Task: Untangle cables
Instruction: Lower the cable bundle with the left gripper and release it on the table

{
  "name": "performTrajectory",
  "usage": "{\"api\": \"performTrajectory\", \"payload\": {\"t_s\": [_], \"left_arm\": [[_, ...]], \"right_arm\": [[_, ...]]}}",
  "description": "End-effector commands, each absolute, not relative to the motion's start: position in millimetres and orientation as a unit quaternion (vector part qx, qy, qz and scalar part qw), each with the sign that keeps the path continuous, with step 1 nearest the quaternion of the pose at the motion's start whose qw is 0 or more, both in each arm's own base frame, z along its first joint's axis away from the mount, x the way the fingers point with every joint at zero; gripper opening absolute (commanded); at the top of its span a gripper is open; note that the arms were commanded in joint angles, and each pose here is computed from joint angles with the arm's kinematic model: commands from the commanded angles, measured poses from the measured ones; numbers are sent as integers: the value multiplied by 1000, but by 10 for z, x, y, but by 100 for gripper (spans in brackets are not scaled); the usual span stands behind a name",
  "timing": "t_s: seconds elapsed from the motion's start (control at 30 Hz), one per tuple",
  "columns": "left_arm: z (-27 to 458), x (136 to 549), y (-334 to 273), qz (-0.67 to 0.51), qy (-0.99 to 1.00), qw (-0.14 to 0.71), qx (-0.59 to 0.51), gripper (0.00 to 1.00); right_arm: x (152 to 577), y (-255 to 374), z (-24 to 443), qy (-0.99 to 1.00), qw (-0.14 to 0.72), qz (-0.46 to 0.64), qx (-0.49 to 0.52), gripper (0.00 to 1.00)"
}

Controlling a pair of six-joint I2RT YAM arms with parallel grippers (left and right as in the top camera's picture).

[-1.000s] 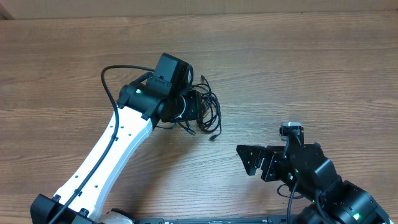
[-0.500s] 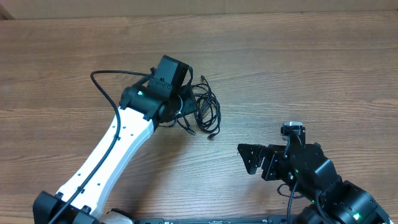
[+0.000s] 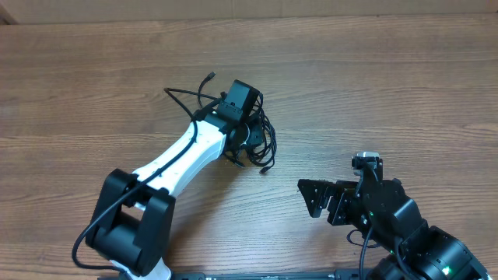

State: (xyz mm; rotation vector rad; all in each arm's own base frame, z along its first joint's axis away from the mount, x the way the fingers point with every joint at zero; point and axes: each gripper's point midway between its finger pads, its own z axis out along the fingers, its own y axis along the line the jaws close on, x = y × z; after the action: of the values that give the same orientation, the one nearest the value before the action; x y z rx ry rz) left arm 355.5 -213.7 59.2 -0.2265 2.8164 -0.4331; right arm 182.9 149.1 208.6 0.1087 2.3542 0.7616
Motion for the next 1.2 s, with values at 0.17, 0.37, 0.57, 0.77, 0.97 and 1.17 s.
{"api": "performTrajectory", "payload": {"t_s": [0.17,0.37,0.57,0.77,0.97,1.17], "left_arm": [[520,3548,-2162,-150,977,135,-65,4],[945,3538,-2146,-142,980,132,-41,4],[1744,3388,-2147,-148,970,161,110,4],[2359,3023,-2320,-220,916,189,278,4],[2521,2753,-2382,-261,890,180,329,4],[2636,2482,-2555,-339,847,154,379,4]], "right_arm": [[1853,1465,2088,897,332,287,48,100],[1851,1466,2087,897,332,287,47,100],[1827,1498,2089,897,325,295,42,100],[1827,1527,2106,896,326,301,34,100],[1875,1820,2269,876,318,363,8,100],[2083,1998,2178,879,318,355,-7,93]]}}
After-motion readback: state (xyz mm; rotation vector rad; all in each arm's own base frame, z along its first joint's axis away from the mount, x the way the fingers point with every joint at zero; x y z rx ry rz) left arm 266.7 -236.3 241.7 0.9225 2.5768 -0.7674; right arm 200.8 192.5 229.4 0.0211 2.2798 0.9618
